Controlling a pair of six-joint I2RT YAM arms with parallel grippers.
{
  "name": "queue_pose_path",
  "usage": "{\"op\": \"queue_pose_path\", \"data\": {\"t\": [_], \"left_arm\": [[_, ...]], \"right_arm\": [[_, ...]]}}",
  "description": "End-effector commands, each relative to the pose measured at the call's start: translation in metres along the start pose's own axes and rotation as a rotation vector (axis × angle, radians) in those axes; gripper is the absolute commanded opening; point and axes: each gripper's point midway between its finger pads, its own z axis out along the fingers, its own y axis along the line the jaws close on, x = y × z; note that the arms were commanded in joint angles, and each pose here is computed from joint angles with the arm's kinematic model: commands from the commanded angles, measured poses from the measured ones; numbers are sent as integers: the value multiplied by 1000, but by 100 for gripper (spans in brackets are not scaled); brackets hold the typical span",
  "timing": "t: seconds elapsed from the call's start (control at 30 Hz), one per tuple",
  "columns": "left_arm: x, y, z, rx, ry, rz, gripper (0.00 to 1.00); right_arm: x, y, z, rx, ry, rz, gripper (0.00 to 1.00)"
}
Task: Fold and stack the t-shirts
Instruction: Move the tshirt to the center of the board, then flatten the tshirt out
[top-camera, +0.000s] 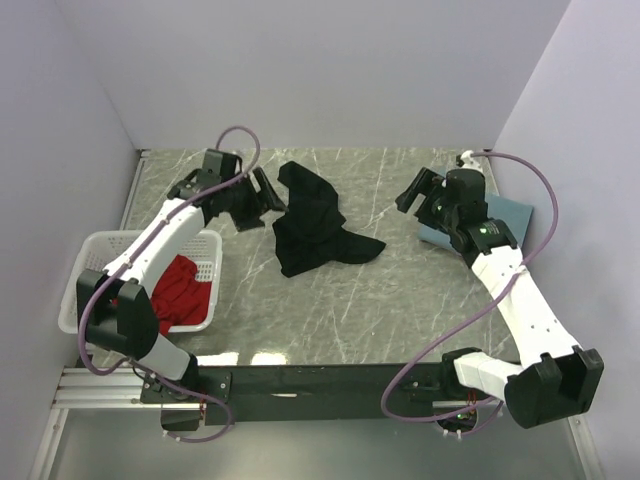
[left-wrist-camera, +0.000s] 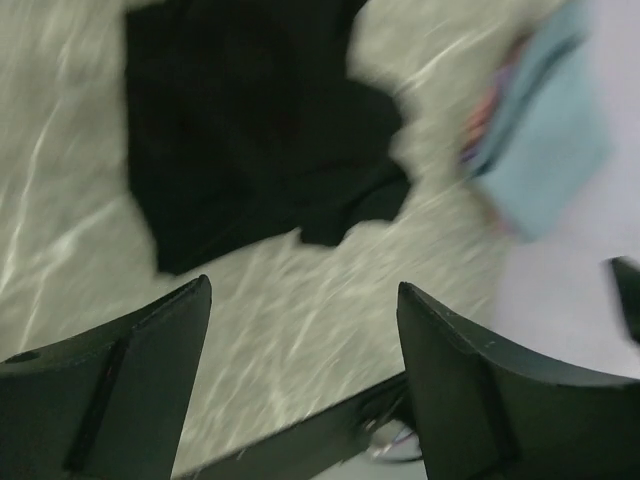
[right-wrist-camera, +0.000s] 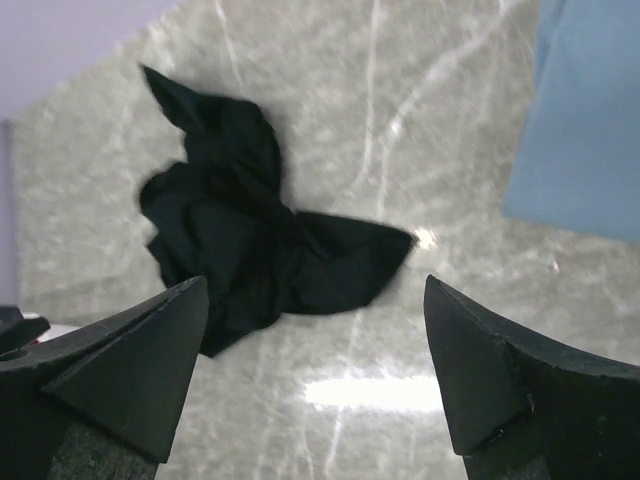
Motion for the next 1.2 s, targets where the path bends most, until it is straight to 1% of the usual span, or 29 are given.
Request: {"op": "queue_pose_path", "data": {"t": [0.0, 0.2, 0.23, 0.33, 0.43, 0.5, 0.57, 0.6, 0.7, 0.77, 0.8, 0.83, 0.9, 0.97, 1.0, 1.03, 1.1, 1.17], "left_arm": [[11, 12, -13, -52, -13, 77, 80], [39, 34, 13, -134, 71, 122, 81], [47, 37, 22, -150, 99, 140, 82], [66, 48, 43, -189, 177, 149, 85], [80, 68, 63, -245, 236, 148, 85], [87, 87, 78, -277, 262, 179, 77], [87, 97, 86, -304, 268, 195, 73], [85, 97, 94, -290, 264, 212, 73], [83, 85, 105, -230, 264, 210, 72], [79, 82, 112, -216, 252, 206, 69], [80, 81, 118, -211, 262, 195, 67], [79, 78, 122, -195, 260, 190, 66], [83, 72, 127, -158, 281, 172, 63], [85, 69, 133, -132, 288, 152, 62], [88, 71, 134, -131, 297, 139, 62], [88, 70, 136, -123, 296, 139, 61], [90, 70, 138, -116, 306, 139, 59], [91, 69, 141, -106, 317, 141, 53]], "right_arm": [[15, -13, 9, 25, 42, -35, 93], [56, -16, 32, -14, 211, -56, 85], [63, -18, 39, -9, 241, -60, 83], [70, -11, 49, -45, 290, -82, 78], [78, 3, 57, -89, 328, -109, 77], [80, 13, 63, -111, 347, -124, 77], [84, 30, 66, -156, 369, -130, 77], [92, 32, 72, -160, 400, -129, 77], [98, 53, 78, -211, 436, -130, 76], [106, 66, 87, -237, 470, -132, 76], [112, 66, 95, -228, 493, -130, 76], [108, 75, 99, -241, 484, -136, 76], [115, 79, 110, -242, 509, -135, 75], [112, 87, 118, -246, 510, -135, 74], [118, 84, 127, -228, 526, -138, 74], [112, 88, 131, -231, 521, -139, 74], [120, 88, 141, -223, 549, -133, 73], [119, 94, 146, -235, 552, -119, 73]]}}
